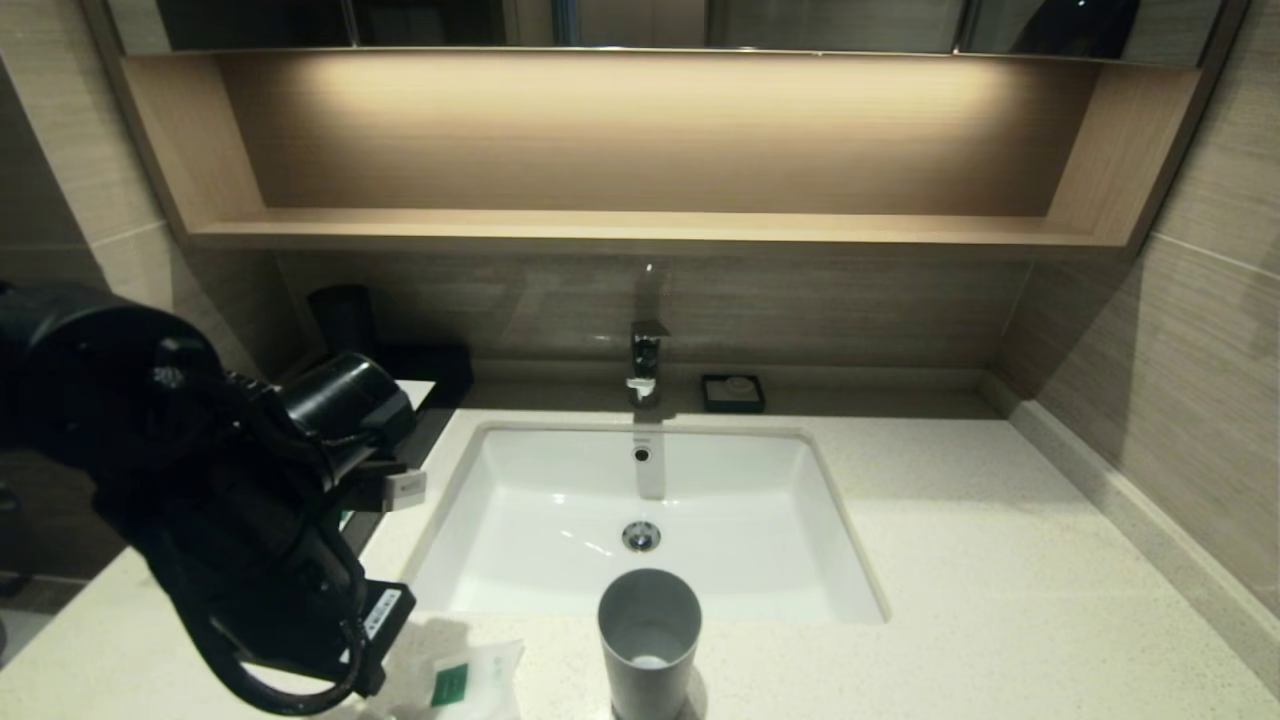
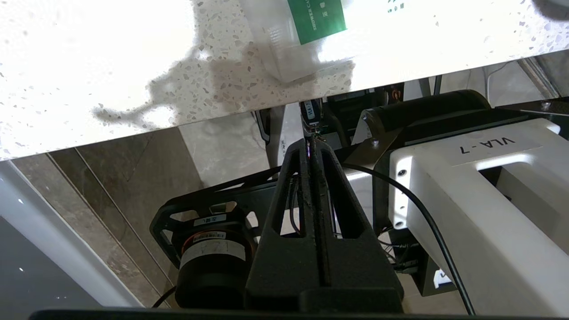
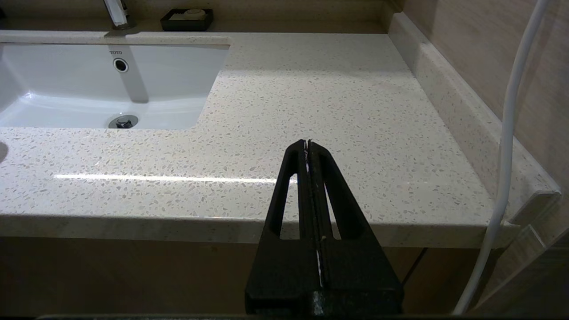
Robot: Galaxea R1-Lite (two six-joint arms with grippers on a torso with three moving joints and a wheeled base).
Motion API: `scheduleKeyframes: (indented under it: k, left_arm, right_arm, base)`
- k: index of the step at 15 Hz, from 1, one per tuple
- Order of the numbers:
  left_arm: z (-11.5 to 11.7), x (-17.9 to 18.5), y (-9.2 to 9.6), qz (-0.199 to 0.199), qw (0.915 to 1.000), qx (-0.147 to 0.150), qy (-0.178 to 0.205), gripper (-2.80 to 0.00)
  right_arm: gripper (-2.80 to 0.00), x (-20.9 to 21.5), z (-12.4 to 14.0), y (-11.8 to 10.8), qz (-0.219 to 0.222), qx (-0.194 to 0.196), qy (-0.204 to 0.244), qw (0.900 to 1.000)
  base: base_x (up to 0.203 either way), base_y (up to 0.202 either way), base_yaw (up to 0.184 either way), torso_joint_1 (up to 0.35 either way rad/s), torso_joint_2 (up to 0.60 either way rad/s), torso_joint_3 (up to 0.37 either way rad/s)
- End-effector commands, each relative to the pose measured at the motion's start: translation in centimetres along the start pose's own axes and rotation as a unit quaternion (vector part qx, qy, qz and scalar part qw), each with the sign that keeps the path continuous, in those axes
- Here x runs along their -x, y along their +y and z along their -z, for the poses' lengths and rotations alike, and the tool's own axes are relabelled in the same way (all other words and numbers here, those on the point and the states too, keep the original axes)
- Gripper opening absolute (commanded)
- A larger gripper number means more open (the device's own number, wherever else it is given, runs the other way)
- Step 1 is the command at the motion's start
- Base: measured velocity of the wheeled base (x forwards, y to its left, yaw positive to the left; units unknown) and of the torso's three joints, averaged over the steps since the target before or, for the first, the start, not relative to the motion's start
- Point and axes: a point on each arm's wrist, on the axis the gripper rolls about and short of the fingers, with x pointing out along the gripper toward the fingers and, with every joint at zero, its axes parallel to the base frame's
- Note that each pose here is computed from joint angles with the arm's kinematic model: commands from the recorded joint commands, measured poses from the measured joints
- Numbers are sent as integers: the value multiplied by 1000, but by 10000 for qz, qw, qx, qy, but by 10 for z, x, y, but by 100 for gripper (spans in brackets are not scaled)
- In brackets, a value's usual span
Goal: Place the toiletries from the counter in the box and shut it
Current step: Pick up the bathroom toiletry
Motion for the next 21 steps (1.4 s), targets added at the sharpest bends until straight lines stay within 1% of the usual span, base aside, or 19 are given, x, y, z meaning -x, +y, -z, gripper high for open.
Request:
scheduleKeyframes:
  k: [1, 3, 6, 9, 12, 14, 17, 18, 20, 21]
  left_arm:
    - [3, 2, -2, 6, 10000, -81, 39, -280]
    - [6, 0, -6, -14, 9998, -159, 151, -280]
    - [12, 4, -13, 25, 9993, -337, 129, -280]
    - [18, 3, -21, 31, 9985, -489, 251, -280]
    - [10, -6, -25, 14, 9981, -489, 369, -280]
    - [5, -2, -27, 83, 9990, -371, 227, -280]
    - [-12, -1, -34, 141, 9998, -41, 104, -280]
    - [-18, -3, -38, 139, 9998, 56, 116, -280]
    - [-32, -11, -50, 137, 9993, 297, 180, -280]
    - [-37, -16, -58, 129, 9985, 480, 220, -280]
  right_arm:
    - [-280, 0, 0, 0, -1, 4, 12, 10000]
    - [-280, 0, 0, 0, -1, -2, 12, 10000]
    - [-280, 0, 0, 0, -1, -2, 5, 10000]
    - [-280, 0, 0, 0, -1, -2, 12, 10000]
    - [-280, 0, 0, 0, -1, 5, 12, 10000]
    - [-280, 0, 0, 0, -1, -2, 12, 10000]
    - [-280, 0, 0, 0, -1, -2, 12, 10000]
    - [-280, 0, 0, 0, -1, -2, 12, 10000]
    - [-280, 0, 0, 0, -1, 4, 12, 10000]
    - [-280, 0, 0, 0, -1, -2, 12, 10000]
  base:
    - [0, 0, 0, 0, 0, 0]
    - [0, 0, 0, 0, 0, 0]
    - [0, 0, 0, 0, 0, 0]
    - [0, 0, 0, 0, 0, 0]
    - [0, 0, 0, 0, 0, 0]
    - [0, 0, 0, 0, 0, 0]
    - [0, 0, 0, 0, 0, 0]
    - [0, 0, 0, 0, 0, 0]
    - [0, 0, 0, 0, 0, 0]
    - [0, 0, 0, 0, 0, 0]
